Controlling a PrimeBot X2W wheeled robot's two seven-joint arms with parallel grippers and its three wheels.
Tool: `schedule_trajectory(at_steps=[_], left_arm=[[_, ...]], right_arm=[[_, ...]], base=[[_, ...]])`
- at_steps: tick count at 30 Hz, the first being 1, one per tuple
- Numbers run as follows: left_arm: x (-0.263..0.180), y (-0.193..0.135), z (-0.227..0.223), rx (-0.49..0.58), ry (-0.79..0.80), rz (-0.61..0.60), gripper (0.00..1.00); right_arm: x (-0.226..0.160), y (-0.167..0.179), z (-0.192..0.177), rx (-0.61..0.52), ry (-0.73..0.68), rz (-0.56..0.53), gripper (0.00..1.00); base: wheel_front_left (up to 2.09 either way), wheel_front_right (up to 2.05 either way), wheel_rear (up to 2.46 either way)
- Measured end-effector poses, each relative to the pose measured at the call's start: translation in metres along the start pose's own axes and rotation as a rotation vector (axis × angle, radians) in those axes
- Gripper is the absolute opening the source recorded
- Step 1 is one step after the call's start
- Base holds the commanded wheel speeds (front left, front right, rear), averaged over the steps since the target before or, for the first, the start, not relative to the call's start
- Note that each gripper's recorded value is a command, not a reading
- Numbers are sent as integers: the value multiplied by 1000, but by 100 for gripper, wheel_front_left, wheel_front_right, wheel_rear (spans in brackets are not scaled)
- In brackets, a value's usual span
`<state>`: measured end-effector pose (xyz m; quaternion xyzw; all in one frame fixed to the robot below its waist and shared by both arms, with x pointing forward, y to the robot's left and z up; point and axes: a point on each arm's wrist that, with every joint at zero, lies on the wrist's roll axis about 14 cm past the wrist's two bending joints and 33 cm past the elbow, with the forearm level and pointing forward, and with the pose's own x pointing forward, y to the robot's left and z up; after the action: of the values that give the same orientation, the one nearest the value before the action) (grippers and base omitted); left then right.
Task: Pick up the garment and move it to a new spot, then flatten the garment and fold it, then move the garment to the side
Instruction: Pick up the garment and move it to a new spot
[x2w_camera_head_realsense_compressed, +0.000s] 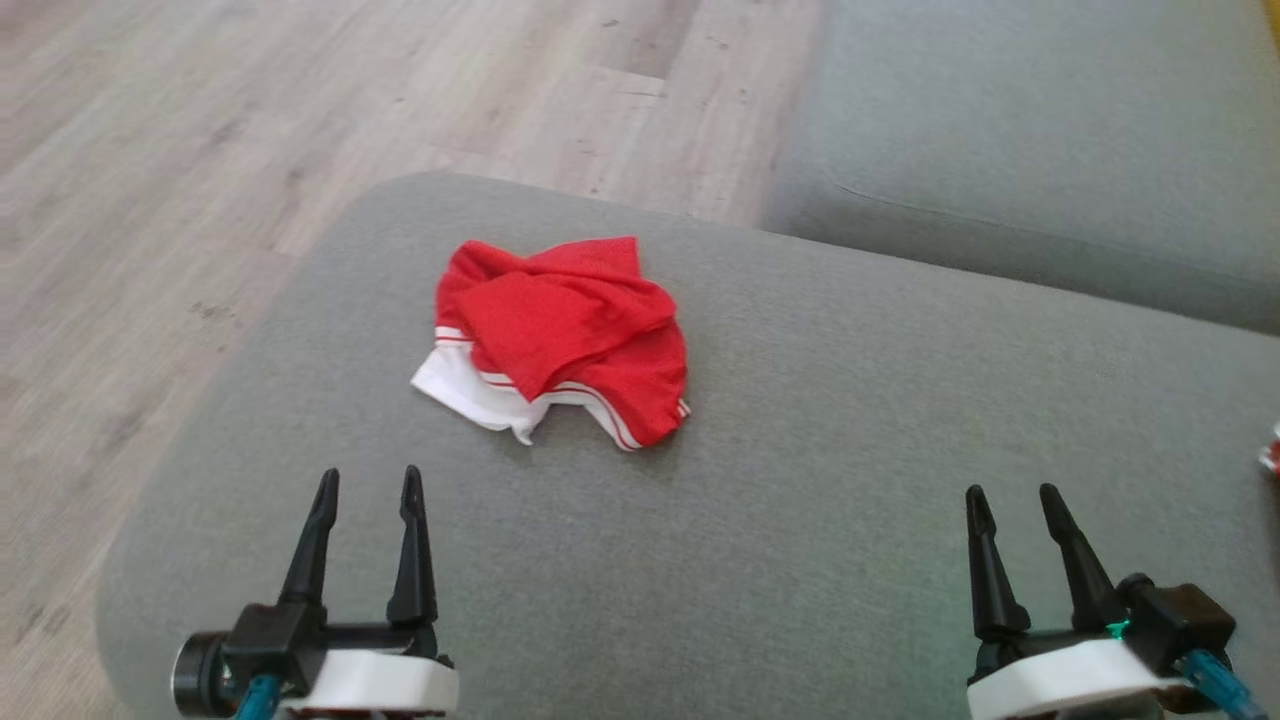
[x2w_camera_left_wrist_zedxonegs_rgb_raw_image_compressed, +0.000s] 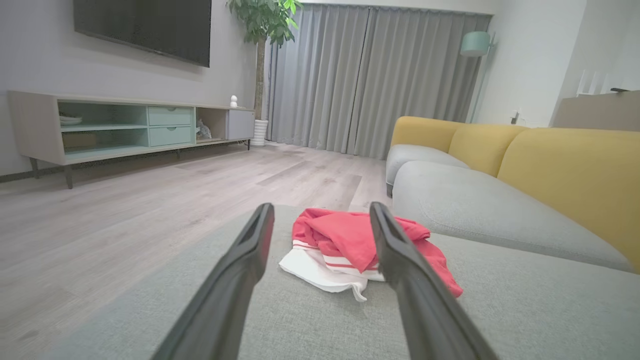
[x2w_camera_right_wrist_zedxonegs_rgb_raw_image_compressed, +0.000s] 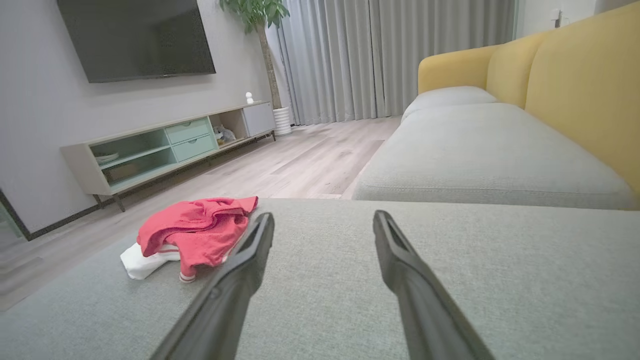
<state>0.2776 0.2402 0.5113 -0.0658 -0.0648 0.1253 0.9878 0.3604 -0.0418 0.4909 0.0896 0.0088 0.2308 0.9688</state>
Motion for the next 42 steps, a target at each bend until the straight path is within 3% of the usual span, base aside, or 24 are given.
schedule_trajectory(at_steps=[11,21,27,34,42], left_arm=[[-10,18,5,5,-19,53,100],[-6,13,3,15,-9,30,100],[16,-5,-16,90,78,-102,100],[96,-40,-19,279,234,-302,100],[132,-74,-81,407,517,-481,100]], right_arm=[[7,17,-1,3,5,56,100],[4,12,-2,15,7,36,100],[2,-3,-9,32,23,-10,100],[11,-31,-19,50,40,-81,100],[22,-68,-23,71,31,-173,100]], base=[[0,0,0],[0,0,0],[0,0,0],[0,0,0],[0,0,0]])
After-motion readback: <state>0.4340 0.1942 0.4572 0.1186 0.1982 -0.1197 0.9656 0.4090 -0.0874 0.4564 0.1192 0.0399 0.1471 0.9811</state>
